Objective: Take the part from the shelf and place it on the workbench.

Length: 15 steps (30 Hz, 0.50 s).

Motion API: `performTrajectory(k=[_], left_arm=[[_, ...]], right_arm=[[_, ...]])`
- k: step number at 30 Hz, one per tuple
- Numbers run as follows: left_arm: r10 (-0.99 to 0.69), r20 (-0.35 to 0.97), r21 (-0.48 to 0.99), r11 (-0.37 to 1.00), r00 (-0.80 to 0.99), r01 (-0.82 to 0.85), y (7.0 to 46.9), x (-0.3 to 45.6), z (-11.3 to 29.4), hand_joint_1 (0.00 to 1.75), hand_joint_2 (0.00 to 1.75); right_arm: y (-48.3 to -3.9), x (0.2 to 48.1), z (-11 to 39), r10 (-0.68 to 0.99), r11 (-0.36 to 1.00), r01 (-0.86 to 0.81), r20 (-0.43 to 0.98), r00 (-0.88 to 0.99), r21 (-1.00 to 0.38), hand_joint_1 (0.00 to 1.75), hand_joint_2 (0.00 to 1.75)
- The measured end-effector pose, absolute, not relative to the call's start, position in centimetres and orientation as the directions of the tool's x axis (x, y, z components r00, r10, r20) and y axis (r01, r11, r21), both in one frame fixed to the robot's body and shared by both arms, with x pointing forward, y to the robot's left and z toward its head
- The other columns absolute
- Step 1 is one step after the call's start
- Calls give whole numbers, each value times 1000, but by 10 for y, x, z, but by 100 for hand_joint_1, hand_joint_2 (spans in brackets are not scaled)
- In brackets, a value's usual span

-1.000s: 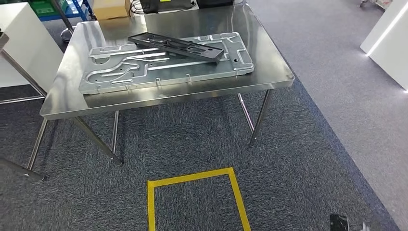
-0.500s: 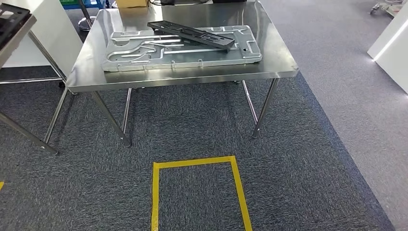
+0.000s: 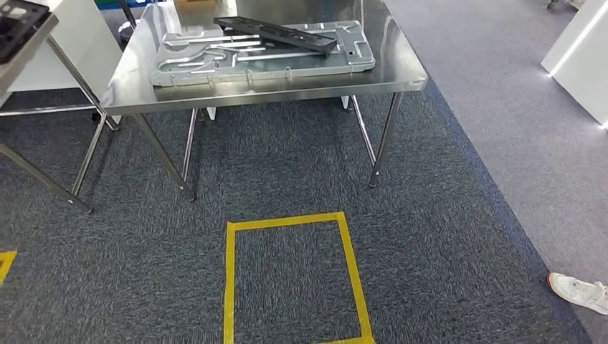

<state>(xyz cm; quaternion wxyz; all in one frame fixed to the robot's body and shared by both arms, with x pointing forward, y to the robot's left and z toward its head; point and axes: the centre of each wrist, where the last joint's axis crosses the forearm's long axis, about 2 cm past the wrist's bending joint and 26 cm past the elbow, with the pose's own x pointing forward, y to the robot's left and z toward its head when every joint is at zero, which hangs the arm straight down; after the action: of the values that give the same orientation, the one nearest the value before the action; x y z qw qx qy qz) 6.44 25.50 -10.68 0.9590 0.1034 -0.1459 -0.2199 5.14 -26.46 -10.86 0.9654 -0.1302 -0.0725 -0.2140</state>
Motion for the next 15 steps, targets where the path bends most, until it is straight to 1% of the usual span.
performTrajectory(k=[3,7,11,15], left_arm=[[-453,237,283,878,859,386,261,64,-107,0,0],[-467,217,290,869,857,400,266,64,-107,0,0],[-474,186,285,864,860,415,268,65,-108,0,0],[-471,130,274,863,872,425,272,64,-108,0,0]], right_arm=[[-273,52,-109,-337,905,362,145,930,-223,0,175],[-279,53,-109,-281,925,300,114,953,-231,0,0],[-280,54,-109,-279,926,299,114,954,-232,0,0],[-282,54,-109,-244,940,249,50,969,-235,0,0]])
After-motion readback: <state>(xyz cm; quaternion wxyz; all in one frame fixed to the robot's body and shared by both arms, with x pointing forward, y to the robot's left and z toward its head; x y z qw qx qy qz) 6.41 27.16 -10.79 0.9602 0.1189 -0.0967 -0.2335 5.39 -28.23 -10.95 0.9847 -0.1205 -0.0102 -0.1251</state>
